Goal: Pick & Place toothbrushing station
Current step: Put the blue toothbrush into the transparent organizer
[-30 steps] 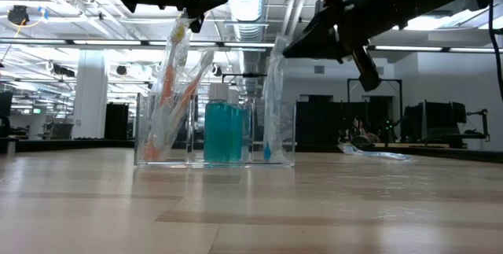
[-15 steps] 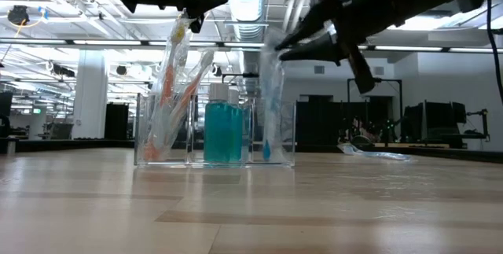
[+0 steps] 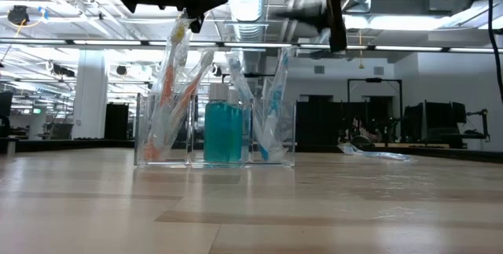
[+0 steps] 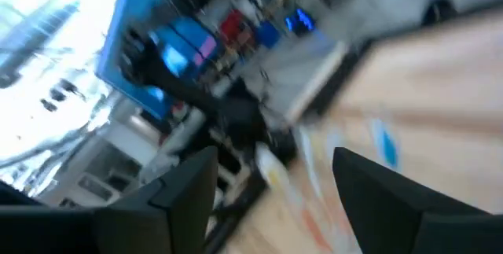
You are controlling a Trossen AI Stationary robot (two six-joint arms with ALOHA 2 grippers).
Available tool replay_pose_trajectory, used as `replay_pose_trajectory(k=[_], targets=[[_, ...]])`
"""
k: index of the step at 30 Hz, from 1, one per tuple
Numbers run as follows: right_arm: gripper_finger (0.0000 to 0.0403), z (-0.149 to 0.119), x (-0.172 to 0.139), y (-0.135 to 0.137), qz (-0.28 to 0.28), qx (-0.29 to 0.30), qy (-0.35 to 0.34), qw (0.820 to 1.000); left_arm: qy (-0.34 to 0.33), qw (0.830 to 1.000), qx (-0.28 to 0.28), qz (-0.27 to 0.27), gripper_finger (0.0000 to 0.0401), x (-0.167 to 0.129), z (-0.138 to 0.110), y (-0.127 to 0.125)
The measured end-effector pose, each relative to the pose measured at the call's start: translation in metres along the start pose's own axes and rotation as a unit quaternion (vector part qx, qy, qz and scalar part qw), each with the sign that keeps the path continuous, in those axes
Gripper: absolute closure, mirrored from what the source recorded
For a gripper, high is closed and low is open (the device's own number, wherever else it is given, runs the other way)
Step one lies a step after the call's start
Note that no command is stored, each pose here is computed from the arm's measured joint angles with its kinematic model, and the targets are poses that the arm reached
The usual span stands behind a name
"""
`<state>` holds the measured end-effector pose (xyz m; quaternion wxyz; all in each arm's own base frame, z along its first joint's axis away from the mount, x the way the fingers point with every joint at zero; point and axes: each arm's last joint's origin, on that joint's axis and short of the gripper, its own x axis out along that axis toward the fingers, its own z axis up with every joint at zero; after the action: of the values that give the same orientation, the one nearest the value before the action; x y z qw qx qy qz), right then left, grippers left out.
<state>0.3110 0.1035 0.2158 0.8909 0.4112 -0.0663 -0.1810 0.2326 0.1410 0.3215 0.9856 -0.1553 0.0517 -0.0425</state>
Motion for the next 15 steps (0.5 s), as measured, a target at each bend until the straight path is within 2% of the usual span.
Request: replay_pose_trajectory(k=[2, 5, 7, 11, 15], targets=[[0.0169, 0.014, -0.002, 0.007, 0.005, -0.020, -0.037, 0.999, 0.000, 1.000, 0.000, 0.000, 0.0309, 0.000, 0.000, 0.000], [0.0192, 0.041, -0.003, 0.008, -0.036, -0.056, -0.078, 0.995, 0.000, 1.000, 0.000, 0.000, 0.0309, 0.000, 0.000, 0.000], [0.0210, 0.060, -0.002, -0.001, -0.077, -0.078, -0.068, 0.992, 0.000, 1.000, 0.000, 0.000, 0.0309, 0.000, 0.000, 0.000], [0.0240, 0.102, -0.005, -0.036, -0.170, -0.065, 0.008, 0.983, 0.000, 1.000, -0.002, 0.009, 0.0309, 0.001, -0.001, 0.001], [0.0253, 0.151, -0.018, -0.064, -0.244, -0.058, 0.015, 0.968, 0.011, 1.000, -0.014, 0.021, 0.0309, 0.006, -0.007, 0.009]])
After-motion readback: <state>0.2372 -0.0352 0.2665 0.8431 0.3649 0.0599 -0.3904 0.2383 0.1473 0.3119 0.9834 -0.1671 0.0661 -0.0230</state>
